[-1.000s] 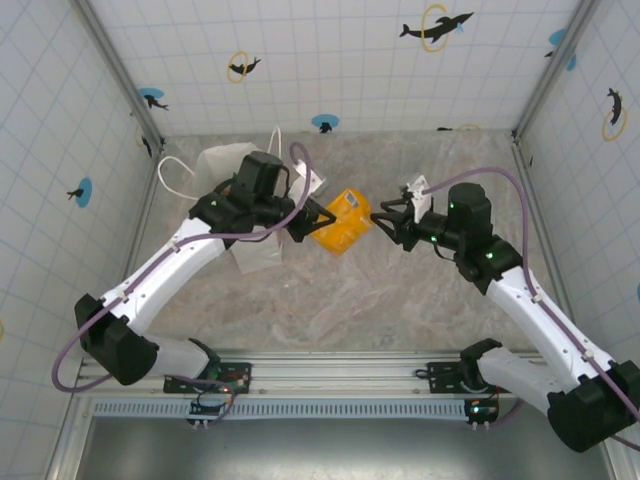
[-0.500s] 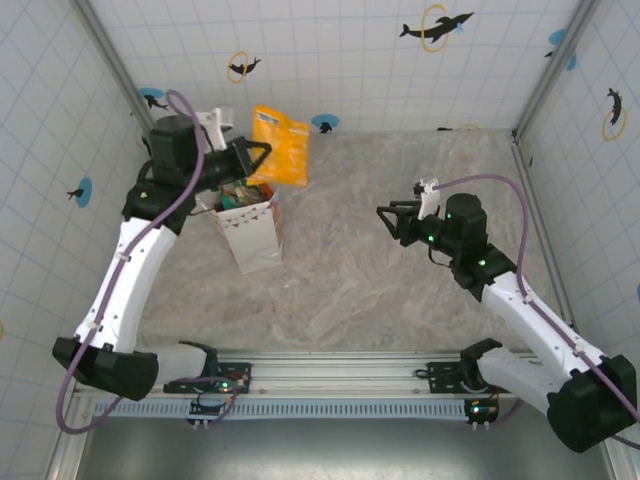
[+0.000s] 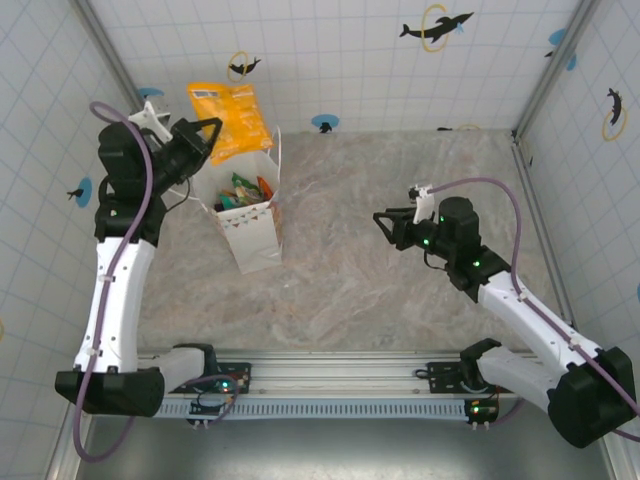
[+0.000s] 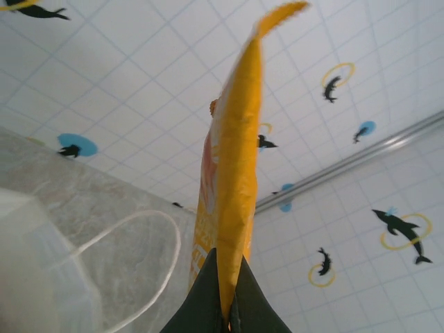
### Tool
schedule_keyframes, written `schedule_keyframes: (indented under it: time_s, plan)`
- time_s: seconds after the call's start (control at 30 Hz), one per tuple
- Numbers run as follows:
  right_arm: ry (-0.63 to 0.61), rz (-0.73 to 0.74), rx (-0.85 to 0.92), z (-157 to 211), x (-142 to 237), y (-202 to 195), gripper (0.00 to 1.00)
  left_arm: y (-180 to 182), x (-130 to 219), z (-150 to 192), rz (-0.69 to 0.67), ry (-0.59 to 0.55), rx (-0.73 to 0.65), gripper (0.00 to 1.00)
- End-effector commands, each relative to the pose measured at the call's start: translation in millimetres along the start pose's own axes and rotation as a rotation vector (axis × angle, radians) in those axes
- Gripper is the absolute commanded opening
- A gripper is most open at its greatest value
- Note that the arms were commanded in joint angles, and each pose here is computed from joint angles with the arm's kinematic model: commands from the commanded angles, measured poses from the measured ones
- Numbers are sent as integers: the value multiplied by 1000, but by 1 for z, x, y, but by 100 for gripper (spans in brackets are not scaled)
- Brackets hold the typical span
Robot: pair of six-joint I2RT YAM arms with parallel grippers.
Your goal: Place the snacks into the paper bag
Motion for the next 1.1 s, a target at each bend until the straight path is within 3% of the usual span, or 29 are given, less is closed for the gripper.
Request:
schedule_keyframes:
  time_s: [0.0,0.3,0.6,0.8,1.0,1.07]
  plan:
    - [-1,0,3,4,-3,0,43,-2,15,-16,-129,-58,-64,4]
    - [28,-4,-2,13,-7,2,41,76,9,15,-395,64,-14,3]
    - [29,4,-1,14,-7,3,41,113,-9,33,-440,154,16,3]
    - [28,11,-1,16,-6,4,41,124,-25,43,-398,214,64,5]
    - [22,14,3,14,-6,4,41,143,-31,50,-457,259,68,12]
    - [26,-1,1,14,-7,6,41,148,-32,48,-495,264,70,18]
Point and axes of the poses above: each hand's point on the last joint's axis, 136 mm out from that joint toward the fingers, its own x axis back along the fingers, its own y axis along the line the jaws close on, z = x × y, the point moved 3 cm from there along x, back along the fingers, and after that the axes turned 7 degrees about x, right-handed, at the moved point
